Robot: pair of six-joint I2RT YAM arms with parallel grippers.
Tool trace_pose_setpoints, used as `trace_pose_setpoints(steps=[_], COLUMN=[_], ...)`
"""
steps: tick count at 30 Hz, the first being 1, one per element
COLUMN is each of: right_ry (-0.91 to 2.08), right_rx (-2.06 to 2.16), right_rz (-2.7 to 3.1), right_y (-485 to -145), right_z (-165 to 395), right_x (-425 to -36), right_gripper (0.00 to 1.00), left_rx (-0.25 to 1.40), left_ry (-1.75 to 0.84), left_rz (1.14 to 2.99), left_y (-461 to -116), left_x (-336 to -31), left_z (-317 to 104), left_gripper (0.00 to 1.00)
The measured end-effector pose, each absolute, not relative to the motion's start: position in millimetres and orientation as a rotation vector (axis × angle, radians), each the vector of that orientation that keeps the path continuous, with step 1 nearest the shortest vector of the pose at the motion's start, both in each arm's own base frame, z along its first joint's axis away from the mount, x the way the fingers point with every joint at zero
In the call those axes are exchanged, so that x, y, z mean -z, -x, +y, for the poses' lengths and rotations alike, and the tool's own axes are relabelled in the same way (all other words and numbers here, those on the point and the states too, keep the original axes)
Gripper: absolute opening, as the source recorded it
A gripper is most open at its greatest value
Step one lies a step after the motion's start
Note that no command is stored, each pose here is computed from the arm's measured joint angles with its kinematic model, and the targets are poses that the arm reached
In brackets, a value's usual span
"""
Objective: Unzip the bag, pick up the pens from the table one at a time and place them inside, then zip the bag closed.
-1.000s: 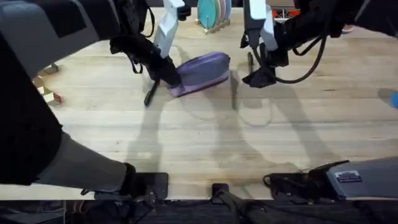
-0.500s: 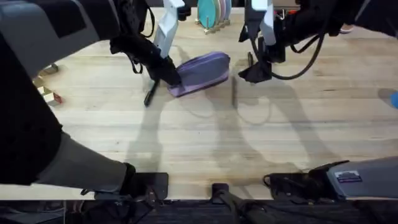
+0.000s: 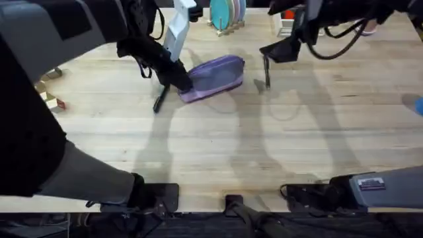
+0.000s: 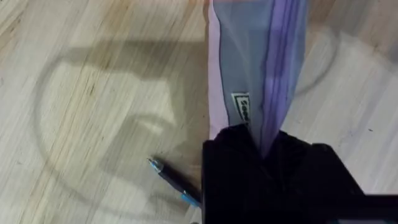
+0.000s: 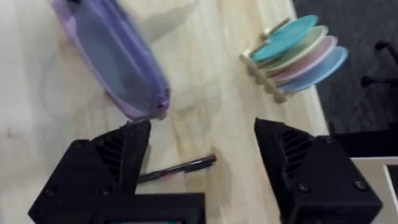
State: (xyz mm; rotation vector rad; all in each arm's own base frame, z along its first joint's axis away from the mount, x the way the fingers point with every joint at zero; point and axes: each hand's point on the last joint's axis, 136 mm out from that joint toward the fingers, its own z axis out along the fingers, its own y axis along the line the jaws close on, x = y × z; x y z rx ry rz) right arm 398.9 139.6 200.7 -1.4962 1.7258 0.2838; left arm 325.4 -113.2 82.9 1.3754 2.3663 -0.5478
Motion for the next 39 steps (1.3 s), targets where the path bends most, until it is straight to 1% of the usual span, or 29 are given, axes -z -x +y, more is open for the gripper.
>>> trace_pose_setpoints(steps=[4,11,18,25,34,39], right_ry=[1.454,1.471,1.493,1.499,1.560,1.567], right_rx=[-0.364,-0.520,-0.553,-0.560,-0.594,-0.602], right_rz=[1.723,1.727,1.715,1.703,1.659,1.658], right_y=[-406,-410,-419,-418,-408,-406], right_z=[133,141,144,147,174,177], right_x=[-193,-154,-125,-126,-126,-126], right_gripper=[0.992,0.994,0.995,0.995,0.995,0.988], left_rx=[0.548,0.548,0.548,0.548,0.548,0.548], left_ry=[-1.375,-1.375,-1.375,-1.375,-1.375,-1.375], left_rz=[2.366,2.366,2.366,2.366,2.366,2.366], left_y=[-325,-325,-325,-325,-325,-325], left_x=[-83,-83,-83,-83,-83,-83], left_z=[-113,-113,-113,-113,-113,-113], left_gripper=[0.043,0.043,0.043,0.043,0.043,0.043])
